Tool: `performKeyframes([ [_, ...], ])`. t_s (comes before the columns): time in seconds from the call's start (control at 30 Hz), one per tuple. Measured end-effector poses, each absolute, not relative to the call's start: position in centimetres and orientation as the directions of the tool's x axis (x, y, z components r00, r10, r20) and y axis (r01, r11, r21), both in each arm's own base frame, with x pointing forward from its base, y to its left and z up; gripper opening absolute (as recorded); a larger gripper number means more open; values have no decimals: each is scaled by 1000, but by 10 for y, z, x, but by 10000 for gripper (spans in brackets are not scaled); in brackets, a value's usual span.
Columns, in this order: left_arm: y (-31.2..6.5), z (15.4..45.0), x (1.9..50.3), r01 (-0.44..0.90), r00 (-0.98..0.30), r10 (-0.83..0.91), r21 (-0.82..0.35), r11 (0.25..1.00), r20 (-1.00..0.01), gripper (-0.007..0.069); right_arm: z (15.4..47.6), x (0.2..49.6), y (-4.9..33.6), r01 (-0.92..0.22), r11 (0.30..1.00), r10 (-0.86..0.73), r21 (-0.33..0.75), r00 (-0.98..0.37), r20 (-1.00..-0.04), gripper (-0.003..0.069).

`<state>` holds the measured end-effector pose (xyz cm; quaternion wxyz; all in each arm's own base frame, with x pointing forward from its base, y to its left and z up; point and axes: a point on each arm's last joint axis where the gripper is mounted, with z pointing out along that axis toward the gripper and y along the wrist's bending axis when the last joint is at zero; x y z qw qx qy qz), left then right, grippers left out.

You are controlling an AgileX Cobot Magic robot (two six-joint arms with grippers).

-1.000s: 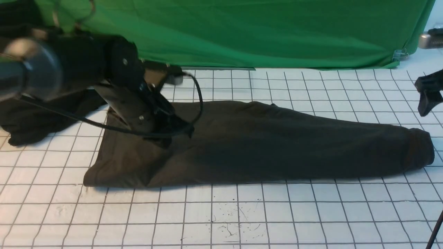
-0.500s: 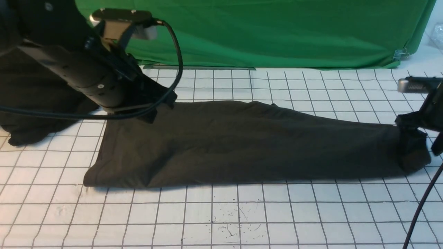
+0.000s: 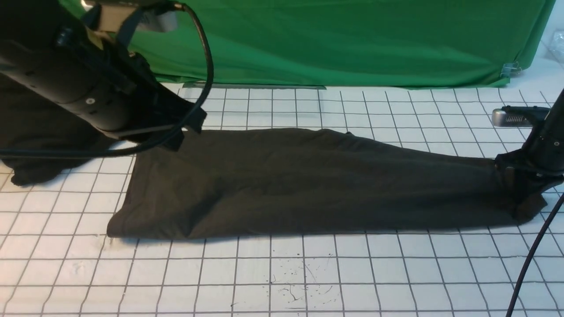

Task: Fold a long-sleeved shirt over a white checkered tablecloth.
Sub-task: 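Pull the folded dark garment lengthwise by its ends to straighten it flat on the table, then fold the right end of the dark garment over onto its left end with the right gripper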

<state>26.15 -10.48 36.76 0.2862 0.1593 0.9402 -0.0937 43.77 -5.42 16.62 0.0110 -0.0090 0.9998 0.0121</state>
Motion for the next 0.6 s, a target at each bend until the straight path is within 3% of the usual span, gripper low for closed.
performKeyframes([
  [0.23, -97, 385, 242, 358, -762, 246, -74, 931, -599, -4, 230, 433, -85, 61, 984, 36, -169, -989, -144, 30],
  [0.37, -92, 393, 234, 357, -743, 252, -49, 933, -620, -4, 274, 430, -83, 98, 977, 46, -189, -964, -264, 29],
  [0.47, -91, 395, 232, 357, -739, 251, -47, 933, -626, -4, 304, 427, -65, 81, 983, 21, -163, -939, -342, 29],
  [0.6, -91, 396, 232, 358, -737, 250, -48, 933, -628, -4, 358, 414, 9, -60, 996, -84, -65, -873, -481, 29],
])
